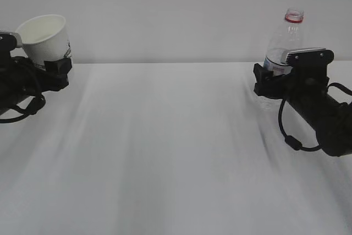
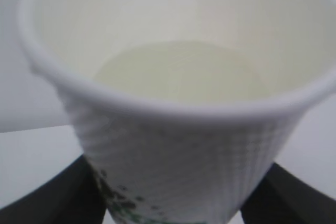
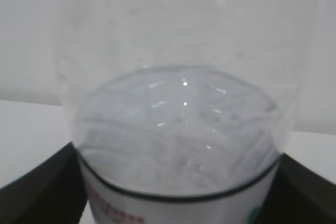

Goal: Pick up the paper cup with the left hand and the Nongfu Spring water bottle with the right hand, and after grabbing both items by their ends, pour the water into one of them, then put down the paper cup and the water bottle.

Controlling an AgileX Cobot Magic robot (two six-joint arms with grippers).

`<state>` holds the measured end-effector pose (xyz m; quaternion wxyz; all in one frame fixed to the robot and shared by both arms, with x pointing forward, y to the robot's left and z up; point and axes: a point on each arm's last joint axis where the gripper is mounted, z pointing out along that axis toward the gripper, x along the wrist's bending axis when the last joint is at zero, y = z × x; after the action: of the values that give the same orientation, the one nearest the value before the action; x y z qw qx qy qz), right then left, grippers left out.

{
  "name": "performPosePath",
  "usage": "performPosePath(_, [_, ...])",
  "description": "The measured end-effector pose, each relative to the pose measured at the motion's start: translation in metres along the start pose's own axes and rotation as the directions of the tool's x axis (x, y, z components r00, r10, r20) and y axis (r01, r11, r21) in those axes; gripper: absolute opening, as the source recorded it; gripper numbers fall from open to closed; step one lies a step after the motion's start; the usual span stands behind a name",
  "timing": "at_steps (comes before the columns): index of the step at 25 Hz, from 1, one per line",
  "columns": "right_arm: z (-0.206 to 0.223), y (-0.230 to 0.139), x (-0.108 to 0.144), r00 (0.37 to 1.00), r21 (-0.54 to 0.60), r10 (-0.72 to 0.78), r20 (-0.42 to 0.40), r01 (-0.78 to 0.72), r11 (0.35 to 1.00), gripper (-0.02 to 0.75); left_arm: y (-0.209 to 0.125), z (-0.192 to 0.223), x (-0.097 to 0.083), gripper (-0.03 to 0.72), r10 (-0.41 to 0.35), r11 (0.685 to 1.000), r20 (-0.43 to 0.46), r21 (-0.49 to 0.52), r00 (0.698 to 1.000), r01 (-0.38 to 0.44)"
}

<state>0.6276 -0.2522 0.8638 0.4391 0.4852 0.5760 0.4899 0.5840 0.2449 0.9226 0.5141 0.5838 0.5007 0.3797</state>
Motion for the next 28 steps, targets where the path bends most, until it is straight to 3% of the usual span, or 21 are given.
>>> performPosePath(8, [-0.018,-0.011,0.001,1.000,0.032,0.021,-0.003,-0.021,0.999,0.664,0.000,0.000,0.000,0.500,0.000,1.000,0.000,-0.004,1.000,0.000])
performPosePath(28, [-0.067,0.008,0.003,0.999,0.057,0.037,-0.021,-0.035,0.998,0.653,0.000,0.000,0.000,0.500,-0.002,1.000,-0.002,-0.004,1.000,0.002])
